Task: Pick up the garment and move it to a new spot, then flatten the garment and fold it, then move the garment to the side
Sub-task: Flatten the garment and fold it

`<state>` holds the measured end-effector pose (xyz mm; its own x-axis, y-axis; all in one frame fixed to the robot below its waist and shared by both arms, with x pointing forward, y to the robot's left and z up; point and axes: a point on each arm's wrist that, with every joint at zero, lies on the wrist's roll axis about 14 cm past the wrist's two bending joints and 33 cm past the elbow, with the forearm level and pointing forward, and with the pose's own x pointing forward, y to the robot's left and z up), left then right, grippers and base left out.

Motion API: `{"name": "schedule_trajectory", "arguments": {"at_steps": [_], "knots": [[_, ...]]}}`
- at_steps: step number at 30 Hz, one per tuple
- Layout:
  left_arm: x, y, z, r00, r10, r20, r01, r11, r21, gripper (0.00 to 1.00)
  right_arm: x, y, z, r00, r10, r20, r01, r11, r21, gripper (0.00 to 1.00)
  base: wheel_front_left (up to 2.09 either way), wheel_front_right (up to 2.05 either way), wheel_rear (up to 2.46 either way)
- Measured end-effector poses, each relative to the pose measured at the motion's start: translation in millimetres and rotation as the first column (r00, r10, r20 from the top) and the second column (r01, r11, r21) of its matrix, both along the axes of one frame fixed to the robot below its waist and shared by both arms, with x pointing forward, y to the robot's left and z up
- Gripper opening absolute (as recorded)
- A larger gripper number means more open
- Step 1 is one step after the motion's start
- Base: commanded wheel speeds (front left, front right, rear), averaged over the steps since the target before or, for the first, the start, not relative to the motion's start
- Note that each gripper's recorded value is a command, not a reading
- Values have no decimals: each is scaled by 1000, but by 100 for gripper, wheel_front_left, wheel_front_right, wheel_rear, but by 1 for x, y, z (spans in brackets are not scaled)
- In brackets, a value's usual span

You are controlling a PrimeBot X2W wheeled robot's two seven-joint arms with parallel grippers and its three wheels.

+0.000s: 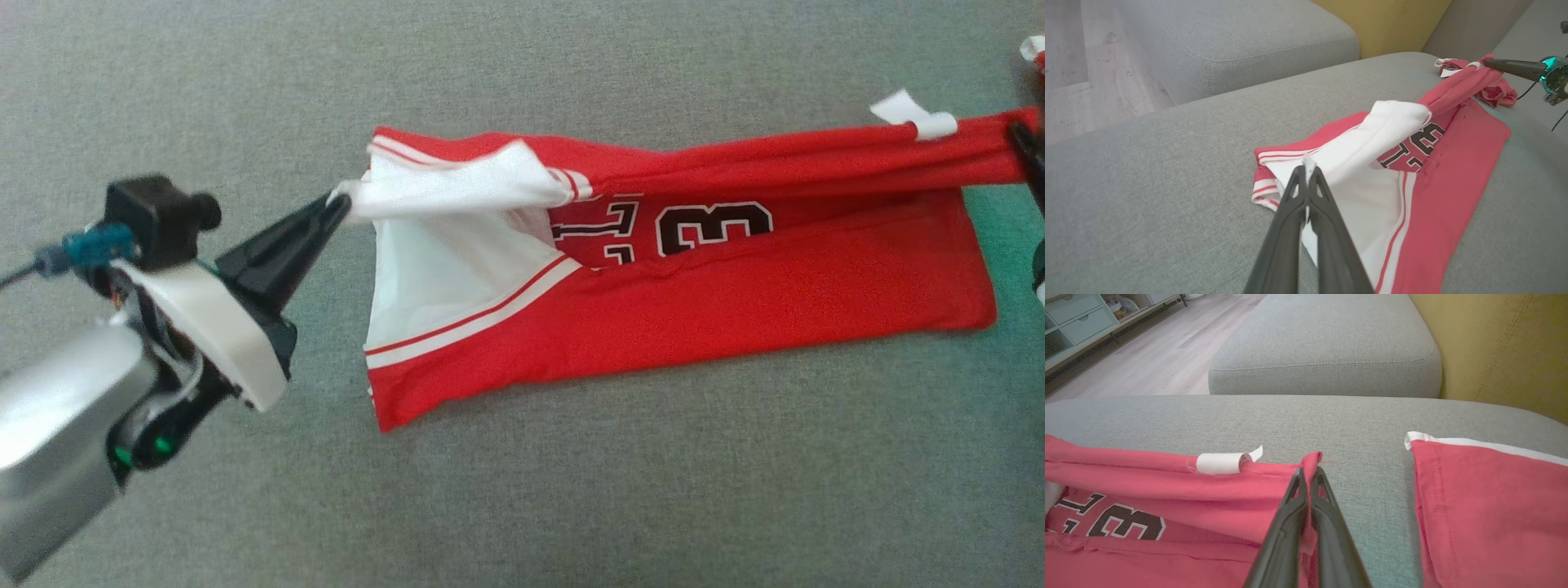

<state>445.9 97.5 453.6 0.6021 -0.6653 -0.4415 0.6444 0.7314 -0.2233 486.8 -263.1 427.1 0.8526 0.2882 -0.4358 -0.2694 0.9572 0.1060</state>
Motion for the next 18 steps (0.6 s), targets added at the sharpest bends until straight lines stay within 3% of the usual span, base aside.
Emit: {"name": "schedule_trajectory", "arguments": {"at_steps": [9,11,12,13,14,15,18], "knots": [[-28,-11,-34,998,47,-40,-49,998,-39,0,-20,3,-21,999,-49,-1,49,999,22,0,0,0,0],[-31,-10,-39,996,77,-37,-78,996,-43,0,-28,6,-29,998,-60,-15,61,998,31,36,0,0,0],[-31,-9,-41,995,93,-23,-94,995,-39,2,-31,6,-32,997,-70,-18,71,997,37,100,0,0,0],[-30,-8,-42,994,106,-9,-106,994,-38,35,-33,6,-33,996,-82,-15,83,996,43,100,0,0,0],[-30,-9,-41,993,122,1,-122,992,-44,58,-33,6,-31,995,-95,-6,96,994,51,100,0,0,0],[-30,-10,-40,990,140,11,-139,989,-56,100,-33,6,-29,994,-107,4,107,992,59,100,0,0,0],[-24,-13,-31,974,221,55,-215,972,-92,100,-33,0,-20,988,-148,49,144,987,73,100,0,0,0]]}}
